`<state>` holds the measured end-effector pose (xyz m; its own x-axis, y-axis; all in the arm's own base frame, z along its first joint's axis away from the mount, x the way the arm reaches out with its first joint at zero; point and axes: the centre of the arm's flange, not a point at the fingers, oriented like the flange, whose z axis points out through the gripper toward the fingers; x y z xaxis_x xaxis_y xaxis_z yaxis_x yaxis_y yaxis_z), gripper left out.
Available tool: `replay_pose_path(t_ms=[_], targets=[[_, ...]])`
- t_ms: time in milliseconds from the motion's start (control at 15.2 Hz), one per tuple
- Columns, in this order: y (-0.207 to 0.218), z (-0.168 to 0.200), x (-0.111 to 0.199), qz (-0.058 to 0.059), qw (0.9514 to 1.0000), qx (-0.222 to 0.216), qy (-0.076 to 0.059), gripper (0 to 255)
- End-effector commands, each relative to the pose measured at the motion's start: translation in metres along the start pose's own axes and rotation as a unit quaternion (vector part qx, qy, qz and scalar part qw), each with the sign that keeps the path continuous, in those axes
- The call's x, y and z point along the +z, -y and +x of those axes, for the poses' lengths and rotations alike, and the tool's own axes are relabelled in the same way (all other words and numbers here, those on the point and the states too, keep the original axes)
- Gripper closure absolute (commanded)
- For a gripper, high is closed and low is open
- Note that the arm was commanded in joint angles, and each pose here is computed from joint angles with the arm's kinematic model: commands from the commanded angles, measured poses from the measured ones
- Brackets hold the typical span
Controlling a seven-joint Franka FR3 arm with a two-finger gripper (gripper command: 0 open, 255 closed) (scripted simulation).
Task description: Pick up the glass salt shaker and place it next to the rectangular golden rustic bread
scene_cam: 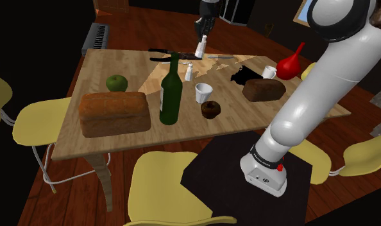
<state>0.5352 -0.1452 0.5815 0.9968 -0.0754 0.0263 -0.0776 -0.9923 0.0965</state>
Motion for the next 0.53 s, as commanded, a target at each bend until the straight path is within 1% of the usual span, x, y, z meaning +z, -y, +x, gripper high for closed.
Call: replay_pose_path(t_ms=[0,462], targets=[[0.018,0.006,-0.005,0.0,1.0,0.0,0.0,255],[0.104,0.04,-0.012,0.0,1.0,0.0,0.0,255]])
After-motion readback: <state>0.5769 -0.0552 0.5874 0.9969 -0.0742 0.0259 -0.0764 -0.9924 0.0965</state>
